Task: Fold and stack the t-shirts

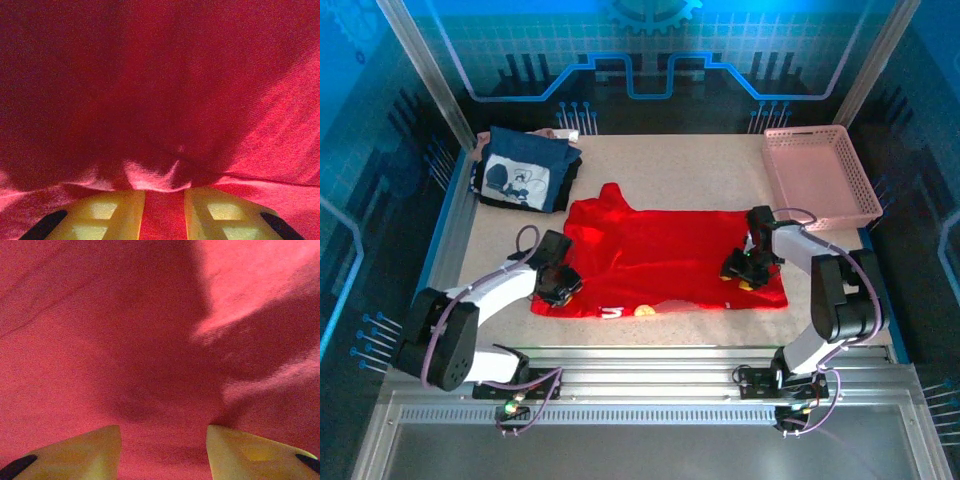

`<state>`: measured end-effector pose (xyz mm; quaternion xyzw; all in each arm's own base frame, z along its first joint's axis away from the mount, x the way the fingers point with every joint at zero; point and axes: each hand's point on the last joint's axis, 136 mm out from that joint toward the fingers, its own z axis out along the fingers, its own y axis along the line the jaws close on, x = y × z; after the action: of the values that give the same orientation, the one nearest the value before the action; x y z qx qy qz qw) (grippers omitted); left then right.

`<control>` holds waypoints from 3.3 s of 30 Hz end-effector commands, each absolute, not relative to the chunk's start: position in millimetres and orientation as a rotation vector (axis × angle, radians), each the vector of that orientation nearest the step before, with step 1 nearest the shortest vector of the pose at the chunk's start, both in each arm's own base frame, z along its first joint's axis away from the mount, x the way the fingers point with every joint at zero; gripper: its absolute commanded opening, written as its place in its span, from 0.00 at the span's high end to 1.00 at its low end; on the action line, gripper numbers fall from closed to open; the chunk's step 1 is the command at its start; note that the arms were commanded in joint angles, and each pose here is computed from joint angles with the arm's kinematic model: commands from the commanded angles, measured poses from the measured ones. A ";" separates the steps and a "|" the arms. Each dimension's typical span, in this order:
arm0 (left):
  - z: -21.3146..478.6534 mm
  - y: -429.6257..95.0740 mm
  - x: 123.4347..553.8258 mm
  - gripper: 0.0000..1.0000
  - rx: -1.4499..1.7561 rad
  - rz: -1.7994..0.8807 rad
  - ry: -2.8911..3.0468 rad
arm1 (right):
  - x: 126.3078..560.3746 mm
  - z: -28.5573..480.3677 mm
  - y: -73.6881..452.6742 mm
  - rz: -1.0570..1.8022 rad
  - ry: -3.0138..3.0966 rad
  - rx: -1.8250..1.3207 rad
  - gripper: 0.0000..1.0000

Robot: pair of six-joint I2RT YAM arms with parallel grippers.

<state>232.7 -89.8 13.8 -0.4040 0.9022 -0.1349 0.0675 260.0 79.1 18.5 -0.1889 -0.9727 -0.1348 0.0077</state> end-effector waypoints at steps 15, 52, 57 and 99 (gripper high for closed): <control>40.8 -78.6 168.6 0.44 -1.336 -0.484 2.695 | 201.2 32.6 48.7 -0.234 -3.051 -0.791 0.38; 12.5 -83.0 468.2 0.56 -0.404 -0.214 3.064 | 333.5 223.0 122.6 -0.970 -3.438 -0.046 0.09; 4.3 -89.4 462.0 0.78 -0.379 -0.273 3.090 | 339.3 225.9 126.2 -0.985 -3.440 -0.041 0.10; 68.5 -54.1 367.4 0.29 -0.697 -0.207 2.750 | 319.3 114.6 82.9 -0.562 -3.253 -0.406 0.11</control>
<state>358.4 -64.5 41.1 -0.2253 0.9663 -0.0724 0.1013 321.1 87.9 121.4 -0.1050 -0.9742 -0.1716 -0.1022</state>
